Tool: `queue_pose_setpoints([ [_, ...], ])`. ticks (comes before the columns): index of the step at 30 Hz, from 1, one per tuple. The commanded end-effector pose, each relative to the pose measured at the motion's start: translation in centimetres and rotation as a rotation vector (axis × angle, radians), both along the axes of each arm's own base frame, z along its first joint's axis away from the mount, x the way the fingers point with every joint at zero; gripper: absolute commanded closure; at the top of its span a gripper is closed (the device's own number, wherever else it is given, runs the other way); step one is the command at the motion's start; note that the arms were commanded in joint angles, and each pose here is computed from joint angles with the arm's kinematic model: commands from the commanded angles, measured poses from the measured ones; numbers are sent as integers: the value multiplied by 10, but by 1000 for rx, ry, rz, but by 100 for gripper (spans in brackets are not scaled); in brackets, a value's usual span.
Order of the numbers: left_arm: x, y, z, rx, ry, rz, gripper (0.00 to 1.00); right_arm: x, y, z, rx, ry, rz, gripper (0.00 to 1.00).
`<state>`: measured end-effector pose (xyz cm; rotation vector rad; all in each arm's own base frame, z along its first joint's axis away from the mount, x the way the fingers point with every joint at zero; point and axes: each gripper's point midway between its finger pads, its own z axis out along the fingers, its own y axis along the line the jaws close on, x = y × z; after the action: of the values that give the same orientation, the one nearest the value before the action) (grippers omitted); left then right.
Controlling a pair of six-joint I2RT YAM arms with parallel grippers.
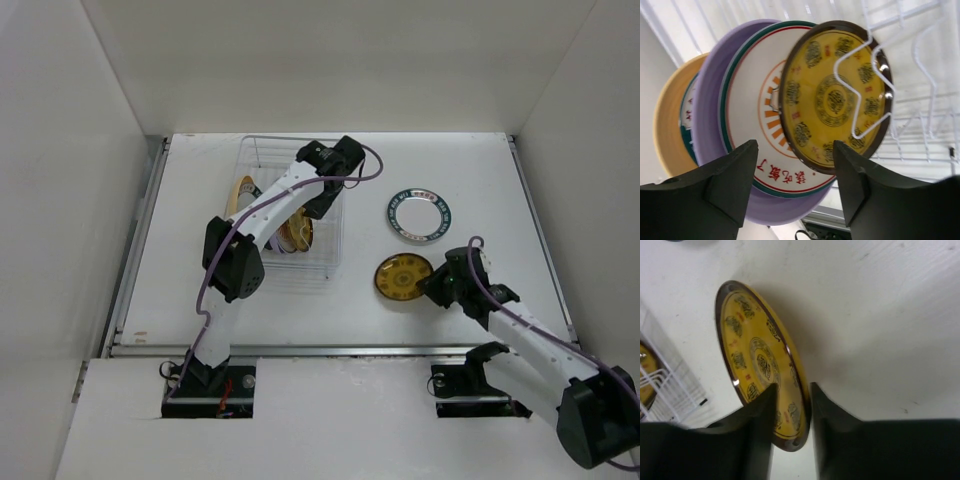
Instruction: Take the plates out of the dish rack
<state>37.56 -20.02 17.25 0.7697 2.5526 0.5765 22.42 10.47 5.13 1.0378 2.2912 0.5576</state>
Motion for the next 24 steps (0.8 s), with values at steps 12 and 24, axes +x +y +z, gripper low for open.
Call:
queue_pose_setpoints([
  [12,-10,13,-23,92,45,26,43,7,-17,32,-132,44,-17,12],
  [24,0,39,-32,140,69,104,86,15,-32,93,-195,-114,-22,12],
])
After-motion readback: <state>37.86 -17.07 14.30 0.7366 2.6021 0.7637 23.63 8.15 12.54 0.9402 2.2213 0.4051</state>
